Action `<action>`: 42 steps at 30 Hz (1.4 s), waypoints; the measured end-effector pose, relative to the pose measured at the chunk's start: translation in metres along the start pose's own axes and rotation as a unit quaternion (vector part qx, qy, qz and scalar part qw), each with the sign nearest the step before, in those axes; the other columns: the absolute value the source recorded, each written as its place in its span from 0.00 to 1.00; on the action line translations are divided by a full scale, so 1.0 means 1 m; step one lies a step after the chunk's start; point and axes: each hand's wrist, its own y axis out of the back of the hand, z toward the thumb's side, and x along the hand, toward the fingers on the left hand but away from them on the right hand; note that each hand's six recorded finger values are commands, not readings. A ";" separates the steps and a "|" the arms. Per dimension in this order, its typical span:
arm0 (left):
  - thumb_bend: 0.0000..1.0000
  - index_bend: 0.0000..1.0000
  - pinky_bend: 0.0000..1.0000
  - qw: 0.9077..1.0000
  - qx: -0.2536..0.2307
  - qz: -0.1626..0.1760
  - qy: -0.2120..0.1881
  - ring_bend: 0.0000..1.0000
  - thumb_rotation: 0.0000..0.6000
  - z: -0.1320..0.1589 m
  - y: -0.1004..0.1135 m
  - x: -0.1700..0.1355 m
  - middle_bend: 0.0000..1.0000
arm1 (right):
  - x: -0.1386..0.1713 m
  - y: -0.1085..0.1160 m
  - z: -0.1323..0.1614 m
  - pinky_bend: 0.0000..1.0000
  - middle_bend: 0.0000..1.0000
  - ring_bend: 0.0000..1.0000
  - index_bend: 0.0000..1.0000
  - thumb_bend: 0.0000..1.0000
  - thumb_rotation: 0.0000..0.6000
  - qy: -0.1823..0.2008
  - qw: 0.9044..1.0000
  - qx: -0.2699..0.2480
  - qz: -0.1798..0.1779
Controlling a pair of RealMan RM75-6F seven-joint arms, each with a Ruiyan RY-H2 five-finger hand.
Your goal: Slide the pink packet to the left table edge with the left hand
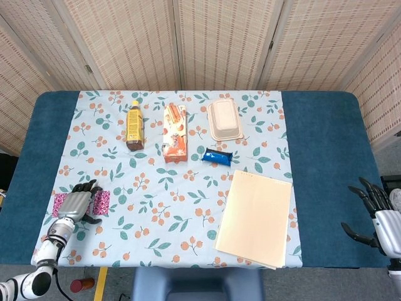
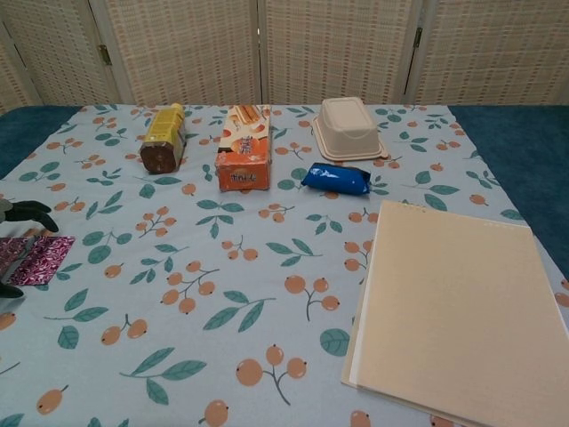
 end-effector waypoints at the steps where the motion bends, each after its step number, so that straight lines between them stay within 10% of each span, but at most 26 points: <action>1: 0.18 0.19 0.00 1.000 0.000 -0.001 0.001 0.00 1.00 0.000 -0.001 0.000 0.00 | 0.000 0.000 0.000 0.00 0.05 0.00 0.15 0.28 1.00 0.000 1.000 0.000 0.000; 42: 0.20 0.31 0.00 0.999 -0.001 0.037 0.006 0.00 1.00 -0.005 0.016 -0.002 0.00 | 0.001 0.001 -0.004 0.00 0.05 0.00 0.15 0.28 1.00 -0.005 1.000 -0.001 -0.003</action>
